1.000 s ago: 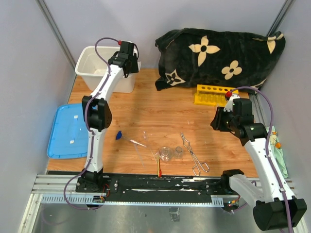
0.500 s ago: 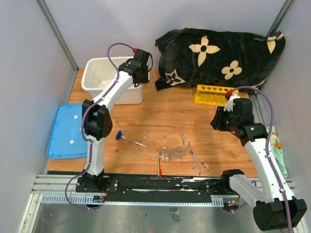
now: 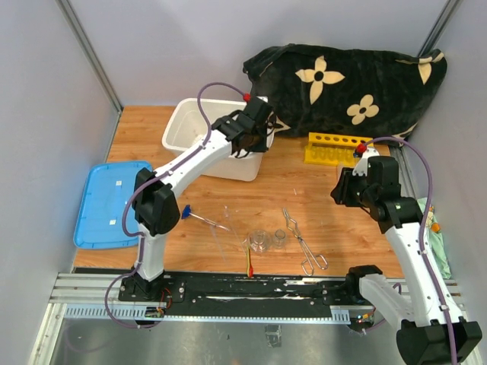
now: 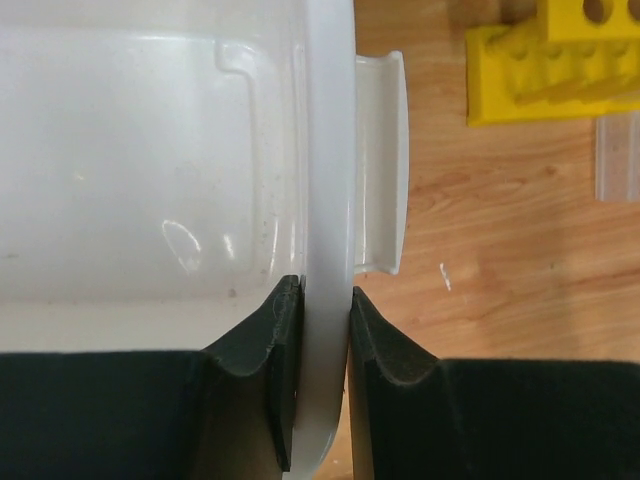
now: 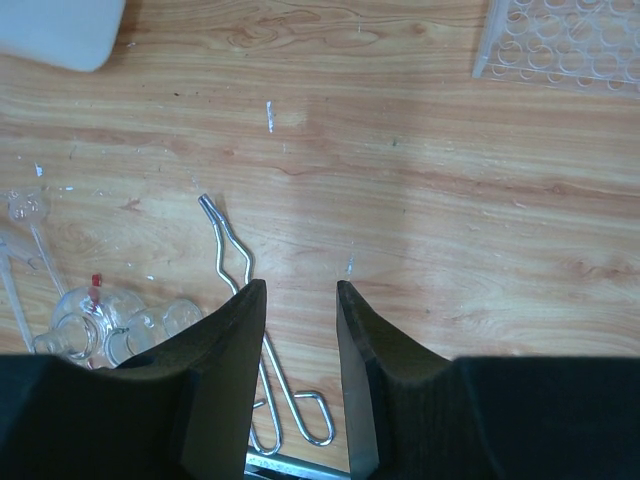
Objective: Organize the chemistry lab equipment
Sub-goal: Move the storage box to the center of the board.
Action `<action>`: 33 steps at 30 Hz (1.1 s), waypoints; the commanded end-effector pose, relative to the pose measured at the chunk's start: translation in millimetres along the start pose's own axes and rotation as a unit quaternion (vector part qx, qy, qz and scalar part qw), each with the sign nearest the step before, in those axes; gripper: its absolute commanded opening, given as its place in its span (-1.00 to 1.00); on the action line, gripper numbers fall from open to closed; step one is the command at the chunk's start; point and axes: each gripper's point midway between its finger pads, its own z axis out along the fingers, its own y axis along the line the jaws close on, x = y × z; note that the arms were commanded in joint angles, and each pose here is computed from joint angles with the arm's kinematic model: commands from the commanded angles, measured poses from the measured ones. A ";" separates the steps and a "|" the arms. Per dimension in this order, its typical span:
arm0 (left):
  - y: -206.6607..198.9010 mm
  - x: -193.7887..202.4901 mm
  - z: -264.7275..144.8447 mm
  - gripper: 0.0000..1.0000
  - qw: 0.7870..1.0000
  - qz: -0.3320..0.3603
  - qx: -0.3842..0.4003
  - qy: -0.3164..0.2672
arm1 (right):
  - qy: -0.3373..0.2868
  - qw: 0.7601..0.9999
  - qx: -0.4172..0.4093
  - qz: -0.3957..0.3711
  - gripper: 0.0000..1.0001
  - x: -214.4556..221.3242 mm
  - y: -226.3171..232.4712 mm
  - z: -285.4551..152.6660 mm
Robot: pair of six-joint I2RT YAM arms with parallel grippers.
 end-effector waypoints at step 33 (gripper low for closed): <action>78.4 -76.4 -128.8 0.52 0.965 -0.120 -0.126 -0.196 | 0.019 0.999 -0.030 -0.007 -0.28 12.4 14.6 -1.2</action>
